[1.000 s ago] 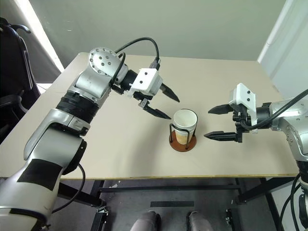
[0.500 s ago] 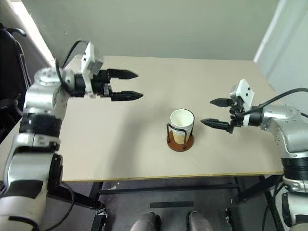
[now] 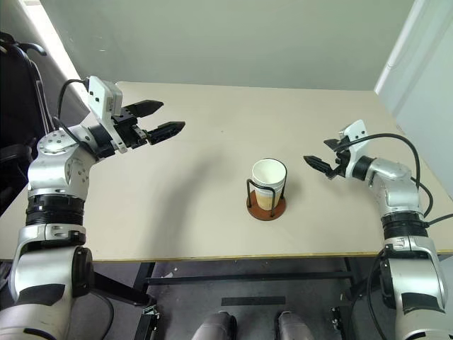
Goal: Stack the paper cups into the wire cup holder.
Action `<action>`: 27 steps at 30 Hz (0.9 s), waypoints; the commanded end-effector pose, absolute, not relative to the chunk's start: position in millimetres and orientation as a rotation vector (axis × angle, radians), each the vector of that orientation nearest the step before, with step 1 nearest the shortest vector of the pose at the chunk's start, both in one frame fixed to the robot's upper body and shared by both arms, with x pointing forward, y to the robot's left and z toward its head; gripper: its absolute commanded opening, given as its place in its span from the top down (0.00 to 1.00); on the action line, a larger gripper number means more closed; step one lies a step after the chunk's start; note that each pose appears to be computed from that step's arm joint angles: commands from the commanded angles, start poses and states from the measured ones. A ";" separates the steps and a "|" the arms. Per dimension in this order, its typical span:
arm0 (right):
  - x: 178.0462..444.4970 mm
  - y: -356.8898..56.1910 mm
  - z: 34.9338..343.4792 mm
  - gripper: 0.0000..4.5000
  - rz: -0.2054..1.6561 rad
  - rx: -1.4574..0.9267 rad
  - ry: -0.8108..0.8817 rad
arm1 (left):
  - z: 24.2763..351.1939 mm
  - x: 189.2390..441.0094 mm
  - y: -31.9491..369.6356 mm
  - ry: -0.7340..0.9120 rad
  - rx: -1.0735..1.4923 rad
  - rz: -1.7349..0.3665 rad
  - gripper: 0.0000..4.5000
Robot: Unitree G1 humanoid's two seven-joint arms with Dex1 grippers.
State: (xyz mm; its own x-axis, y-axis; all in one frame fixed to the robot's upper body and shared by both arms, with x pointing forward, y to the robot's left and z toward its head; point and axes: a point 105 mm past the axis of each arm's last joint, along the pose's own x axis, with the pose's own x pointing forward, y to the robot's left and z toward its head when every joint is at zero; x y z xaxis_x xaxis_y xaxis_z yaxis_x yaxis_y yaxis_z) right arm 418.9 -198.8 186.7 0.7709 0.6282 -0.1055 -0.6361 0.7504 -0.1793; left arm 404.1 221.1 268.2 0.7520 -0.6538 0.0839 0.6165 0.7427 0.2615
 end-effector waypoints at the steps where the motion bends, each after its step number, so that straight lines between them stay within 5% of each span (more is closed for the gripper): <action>1: 427.9 -208.7 204.3 0.00 0.622 -0.206 -0.045 | 272.1 404.6 229.5 -0.204 0.199 -0.667 0.01; 12: 443.9 -201.2 186.0 0.00 0.539 -0.186 -0.046 | 235.6 410.6 238.1 -0.184 0.143 -0.557 0.01; 27: 448.8 -191.3 181.4 0.00 0.516 -0.184 -0.064 | 248.8 407.1 242.8 -0.278 0.056 -0.477 0.01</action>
